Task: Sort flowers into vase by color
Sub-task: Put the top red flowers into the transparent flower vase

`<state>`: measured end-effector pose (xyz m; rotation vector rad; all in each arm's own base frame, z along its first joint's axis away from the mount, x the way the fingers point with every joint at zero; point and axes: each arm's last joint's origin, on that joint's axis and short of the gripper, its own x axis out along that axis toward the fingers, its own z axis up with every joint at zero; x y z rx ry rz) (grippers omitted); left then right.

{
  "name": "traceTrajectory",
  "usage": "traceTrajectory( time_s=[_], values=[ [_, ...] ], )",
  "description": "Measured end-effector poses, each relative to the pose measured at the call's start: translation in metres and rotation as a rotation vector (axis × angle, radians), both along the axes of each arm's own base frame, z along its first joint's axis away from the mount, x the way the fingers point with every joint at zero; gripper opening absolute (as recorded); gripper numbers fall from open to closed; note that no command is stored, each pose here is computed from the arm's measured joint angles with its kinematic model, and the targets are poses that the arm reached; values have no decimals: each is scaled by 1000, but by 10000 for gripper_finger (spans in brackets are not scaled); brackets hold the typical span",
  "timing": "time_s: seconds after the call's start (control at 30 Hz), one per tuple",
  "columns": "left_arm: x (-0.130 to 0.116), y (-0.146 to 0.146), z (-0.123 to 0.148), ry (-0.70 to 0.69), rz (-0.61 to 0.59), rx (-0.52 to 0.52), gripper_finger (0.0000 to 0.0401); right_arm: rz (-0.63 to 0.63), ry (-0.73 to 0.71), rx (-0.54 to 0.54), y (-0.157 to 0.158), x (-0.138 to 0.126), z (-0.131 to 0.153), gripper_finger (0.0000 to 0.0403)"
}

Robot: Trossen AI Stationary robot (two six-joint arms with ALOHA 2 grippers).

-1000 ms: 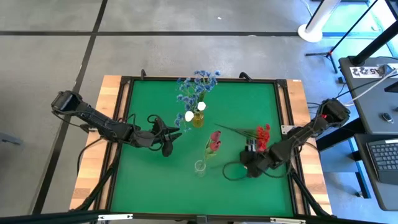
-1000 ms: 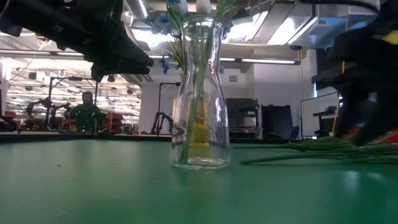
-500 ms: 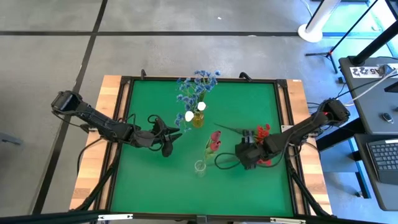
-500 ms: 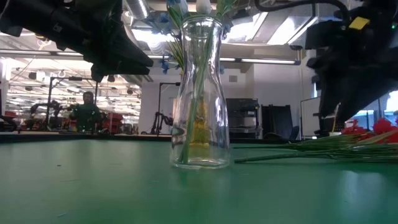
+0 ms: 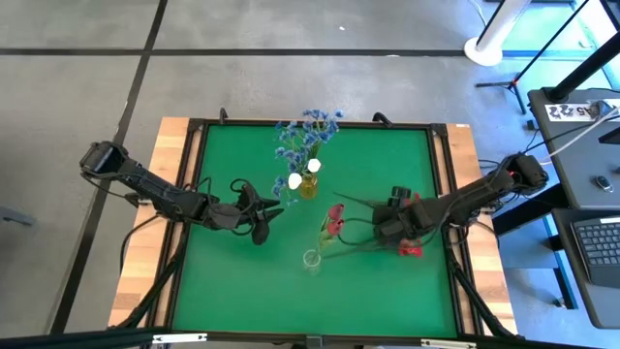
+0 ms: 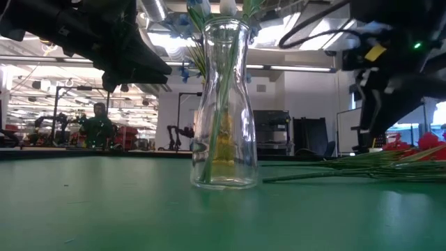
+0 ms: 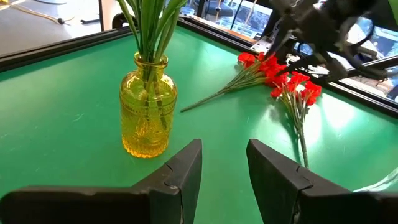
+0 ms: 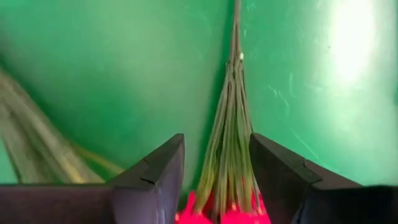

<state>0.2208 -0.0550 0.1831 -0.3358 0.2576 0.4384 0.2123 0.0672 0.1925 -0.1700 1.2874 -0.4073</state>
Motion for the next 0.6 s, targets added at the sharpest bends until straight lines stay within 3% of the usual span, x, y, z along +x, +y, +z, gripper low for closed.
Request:
traceTrajectory(
  time_s=[0.27,0.6],
  values=[
    [0,-1,0,3,-20,-7,124,-46,-40,145,-36,1,-18,182],
    [0,-1,0,-2,-16,-19,124,-108,-14,140,-64,-5,-36,182]
  ],
)
